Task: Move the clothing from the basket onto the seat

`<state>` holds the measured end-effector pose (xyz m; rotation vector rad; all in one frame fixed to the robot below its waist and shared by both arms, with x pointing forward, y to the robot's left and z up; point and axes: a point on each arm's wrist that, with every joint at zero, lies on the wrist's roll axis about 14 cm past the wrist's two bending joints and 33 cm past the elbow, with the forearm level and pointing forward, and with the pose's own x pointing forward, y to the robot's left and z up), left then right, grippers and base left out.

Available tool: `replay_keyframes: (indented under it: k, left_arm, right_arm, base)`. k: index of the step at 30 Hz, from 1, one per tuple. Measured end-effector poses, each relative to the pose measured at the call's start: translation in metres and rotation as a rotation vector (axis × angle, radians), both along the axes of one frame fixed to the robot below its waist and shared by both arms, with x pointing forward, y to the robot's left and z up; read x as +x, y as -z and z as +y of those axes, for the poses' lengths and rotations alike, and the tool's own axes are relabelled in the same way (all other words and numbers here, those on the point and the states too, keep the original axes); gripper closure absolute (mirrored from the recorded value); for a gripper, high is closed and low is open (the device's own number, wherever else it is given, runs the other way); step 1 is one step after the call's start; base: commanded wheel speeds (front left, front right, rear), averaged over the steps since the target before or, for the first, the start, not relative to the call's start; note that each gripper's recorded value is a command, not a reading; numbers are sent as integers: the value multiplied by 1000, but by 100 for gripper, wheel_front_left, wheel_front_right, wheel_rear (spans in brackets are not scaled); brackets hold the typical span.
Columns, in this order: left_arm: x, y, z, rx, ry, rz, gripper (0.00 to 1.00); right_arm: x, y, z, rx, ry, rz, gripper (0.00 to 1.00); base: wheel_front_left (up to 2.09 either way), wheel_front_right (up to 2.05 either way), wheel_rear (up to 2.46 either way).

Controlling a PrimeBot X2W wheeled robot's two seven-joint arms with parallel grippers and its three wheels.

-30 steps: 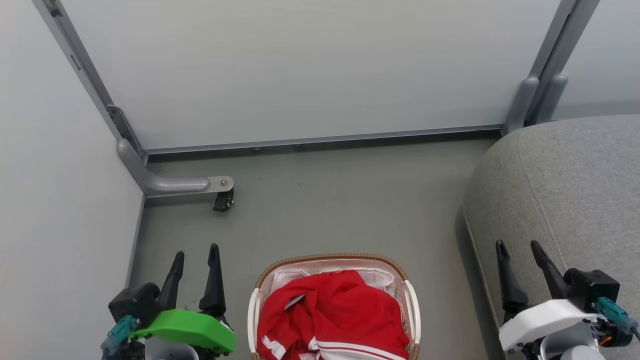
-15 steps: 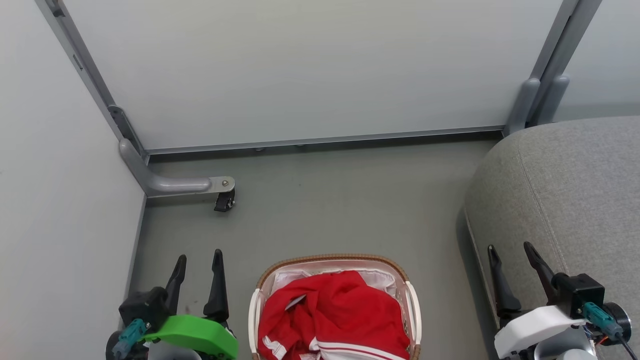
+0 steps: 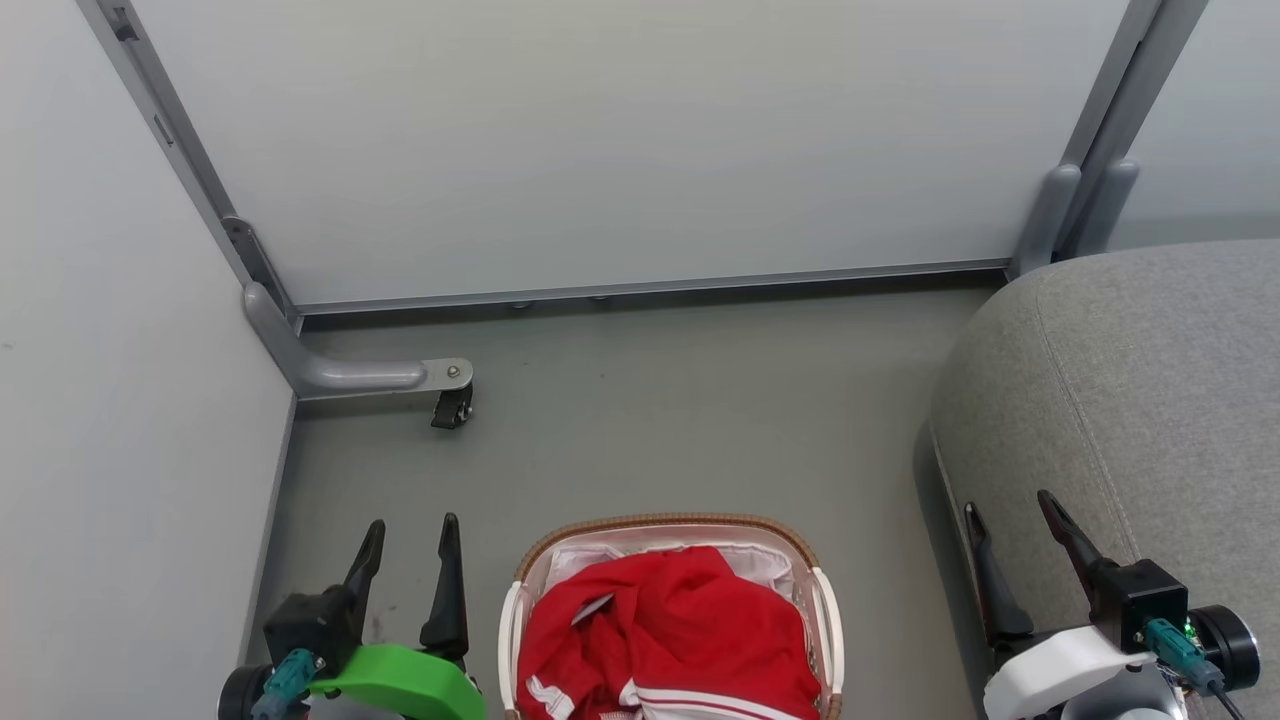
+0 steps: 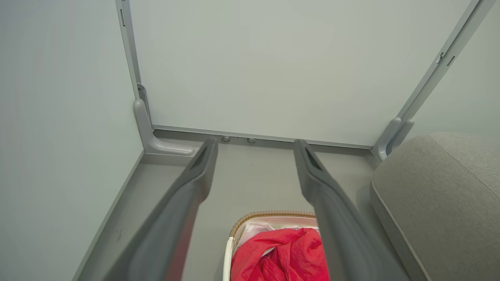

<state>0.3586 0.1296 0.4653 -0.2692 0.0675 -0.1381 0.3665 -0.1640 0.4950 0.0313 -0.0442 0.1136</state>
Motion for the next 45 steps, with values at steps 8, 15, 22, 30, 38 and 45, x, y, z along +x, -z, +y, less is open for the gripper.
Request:
replay_keyframes:
  k: [8, 15, 22, 30, 38, 45]
  left_arm:
    - [-1, 1, -1, 2, 5, 5, 0]
    - [-2, 3, -3, 3, 10, 9, 0]
    - [-1, 4, -5, 3, 16, 12, 0]
    - [0, 10, -13, 3, 44, 30, 0]
    - [32, 8, -42, 36, 152, 12, 0]
    - [68, 41, -83, 94, 312, 83, 0]
  right_arm:
    - [-1, -2, -1, 3, 4, -5, 0]
    - [-2, -2, -2, 5, 7, -6, 0]
    - [-2, -3, -3, 6, 10, -8, 0]
    - [0, -3, -4, 12, 14, -10, 0]
    - [23, -5, -3, 21, 12, -21, 0]
    - [58, 1, -4, 35, 13, -22, 0]
  base:
    - [0, 0, 0]
    - [0, 0, 0]
    - [0, 0, 0]
    - [0, 0, 0]
    - [0, 0, 0]
    - [0, 0, 0]
